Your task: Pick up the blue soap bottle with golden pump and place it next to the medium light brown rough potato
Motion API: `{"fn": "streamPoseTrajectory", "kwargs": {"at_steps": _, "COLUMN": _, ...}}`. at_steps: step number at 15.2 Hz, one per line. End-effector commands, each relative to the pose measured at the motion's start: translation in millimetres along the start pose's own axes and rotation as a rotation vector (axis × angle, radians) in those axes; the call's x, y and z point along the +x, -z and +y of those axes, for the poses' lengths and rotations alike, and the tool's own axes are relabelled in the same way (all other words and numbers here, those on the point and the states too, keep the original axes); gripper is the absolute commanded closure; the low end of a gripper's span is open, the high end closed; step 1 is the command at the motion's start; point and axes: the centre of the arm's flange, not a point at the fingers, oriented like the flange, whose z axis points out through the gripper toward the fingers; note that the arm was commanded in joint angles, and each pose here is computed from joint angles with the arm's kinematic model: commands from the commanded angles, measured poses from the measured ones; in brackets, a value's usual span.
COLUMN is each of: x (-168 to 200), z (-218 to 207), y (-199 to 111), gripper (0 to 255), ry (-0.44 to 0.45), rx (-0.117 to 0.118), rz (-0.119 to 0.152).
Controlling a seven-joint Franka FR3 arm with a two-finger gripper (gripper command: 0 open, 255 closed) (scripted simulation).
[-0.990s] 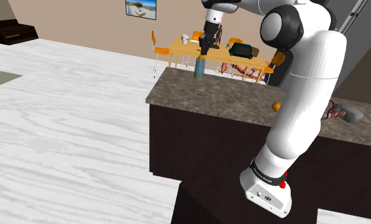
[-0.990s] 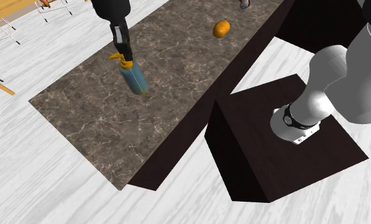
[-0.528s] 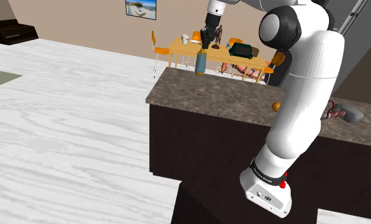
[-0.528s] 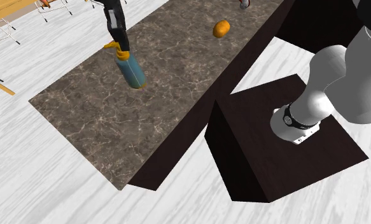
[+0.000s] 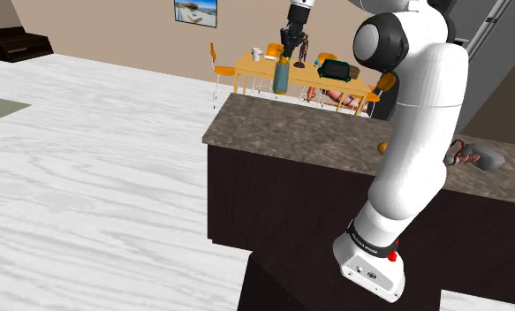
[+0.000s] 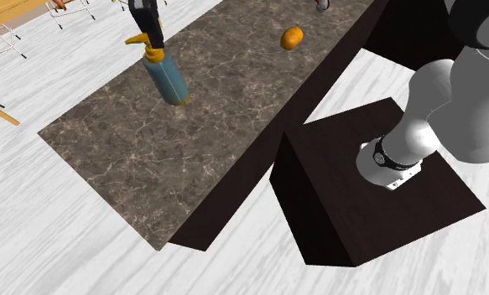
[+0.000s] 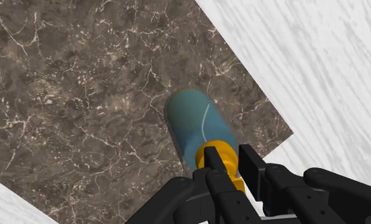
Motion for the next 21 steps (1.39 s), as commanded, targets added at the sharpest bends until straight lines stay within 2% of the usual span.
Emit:
{"fn": "streamPoseTrajectory", "kwargs": {"at_steps": 1, "x": 0.5, "z": -0.8, "y": 10.4, "gripper": 255, "ry": 0.0, "rx": 0.0, "rz": 0.0}}
{"fn": "streamPoseTrajectory", "kwargs": {"at_steps": 4, "x": 1.0, "z": -1.6, "y": 22.1, "gripper": 255, "ry": 0.0, "rx": 0.0, "rz": 0.0}}
{"fn": "streamPoseTrajectory", "kwargs": {"at_steps": 21, "x": -185.7, "z": 121.7, "y": 39.7, "gripper": 255, "ry": 0.0, "rx": 0.0, "rz": 0.0}}
